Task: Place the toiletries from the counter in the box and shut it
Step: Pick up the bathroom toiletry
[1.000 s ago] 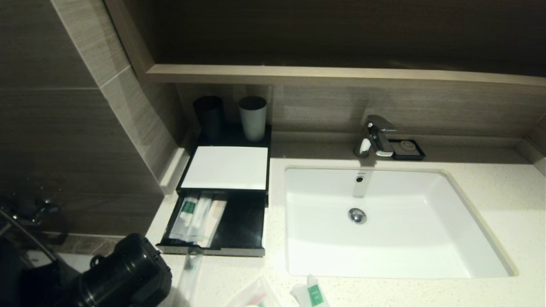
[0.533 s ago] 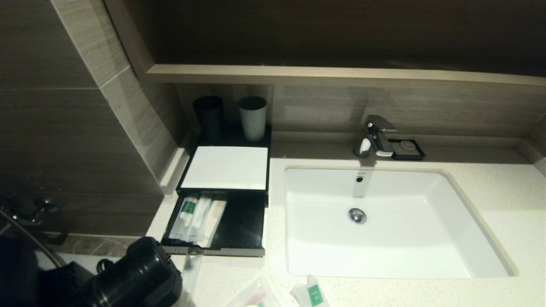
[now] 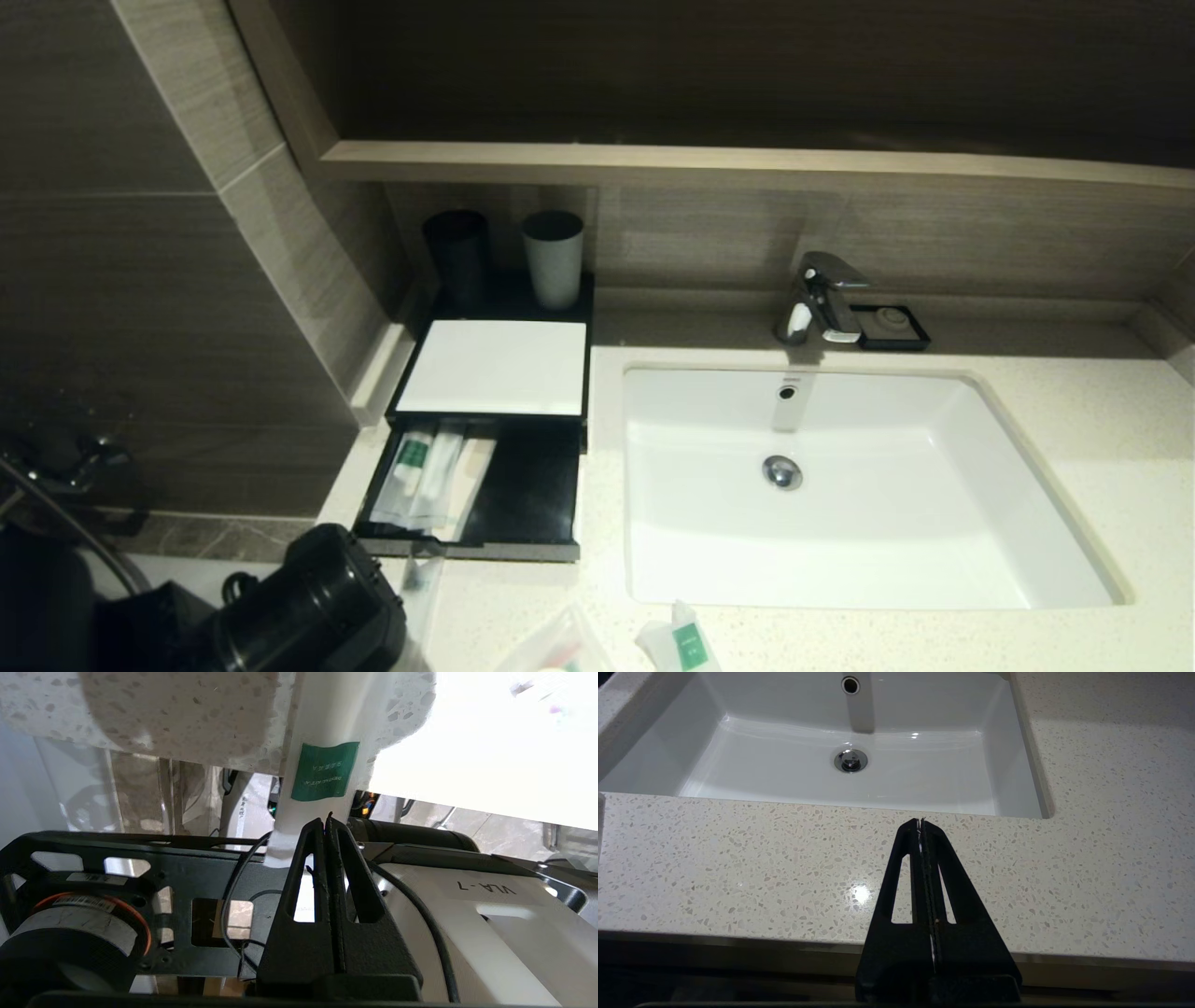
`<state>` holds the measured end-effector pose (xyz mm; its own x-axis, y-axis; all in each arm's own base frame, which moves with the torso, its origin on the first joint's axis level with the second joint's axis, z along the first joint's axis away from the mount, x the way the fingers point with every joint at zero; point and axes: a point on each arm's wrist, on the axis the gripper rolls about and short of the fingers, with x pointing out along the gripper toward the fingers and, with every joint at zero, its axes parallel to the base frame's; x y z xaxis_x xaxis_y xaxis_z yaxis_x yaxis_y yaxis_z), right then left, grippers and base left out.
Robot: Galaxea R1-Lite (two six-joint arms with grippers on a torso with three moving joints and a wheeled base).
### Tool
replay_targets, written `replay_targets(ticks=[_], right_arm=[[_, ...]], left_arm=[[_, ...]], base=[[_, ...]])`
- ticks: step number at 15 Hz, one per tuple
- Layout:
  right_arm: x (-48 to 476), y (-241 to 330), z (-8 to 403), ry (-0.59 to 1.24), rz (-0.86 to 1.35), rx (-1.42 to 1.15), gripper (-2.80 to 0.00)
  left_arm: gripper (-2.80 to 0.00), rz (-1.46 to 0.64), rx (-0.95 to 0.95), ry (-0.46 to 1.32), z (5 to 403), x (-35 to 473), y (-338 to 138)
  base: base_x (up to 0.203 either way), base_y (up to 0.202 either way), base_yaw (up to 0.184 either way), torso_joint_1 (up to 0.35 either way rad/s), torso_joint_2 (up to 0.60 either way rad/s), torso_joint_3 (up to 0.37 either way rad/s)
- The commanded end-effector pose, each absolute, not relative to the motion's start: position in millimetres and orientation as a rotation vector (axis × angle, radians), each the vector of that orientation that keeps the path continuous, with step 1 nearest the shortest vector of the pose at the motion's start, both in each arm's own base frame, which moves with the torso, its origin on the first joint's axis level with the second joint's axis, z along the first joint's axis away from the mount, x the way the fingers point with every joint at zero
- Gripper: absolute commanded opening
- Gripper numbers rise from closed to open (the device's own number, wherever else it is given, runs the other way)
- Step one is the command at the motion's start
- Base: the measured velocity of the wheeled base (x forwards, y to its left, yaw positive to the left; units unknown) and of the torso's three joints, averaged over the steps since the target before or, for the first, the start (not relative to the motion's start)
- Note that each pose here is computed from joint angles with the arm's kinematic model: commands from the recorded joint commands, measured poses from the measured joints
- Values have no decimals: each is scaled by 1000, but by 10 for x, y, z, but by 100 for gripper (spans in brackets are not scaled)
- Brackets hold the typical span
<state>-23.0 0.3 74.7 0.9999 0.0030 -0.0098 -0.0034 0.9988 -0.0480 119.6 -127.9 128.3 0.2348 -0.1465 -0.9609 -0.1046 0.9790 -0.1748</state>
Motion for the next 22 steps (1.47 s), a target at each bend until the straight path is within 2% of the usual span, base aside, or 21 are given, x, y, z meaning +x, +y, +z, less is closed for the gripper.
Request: replay_targets(ticks=[1,22], right_arm=[[-230,3,746,9,3,-49,-280],[-230,3,746,9,3,-49,-280]], left_arm=[[0,-23,-220,1339,1262,1186,-1267],[0,-157,-131,1274,1038,1129,-1199]], base=[[0,0,0,0,0,0],[0,0,0,0,0,0]])
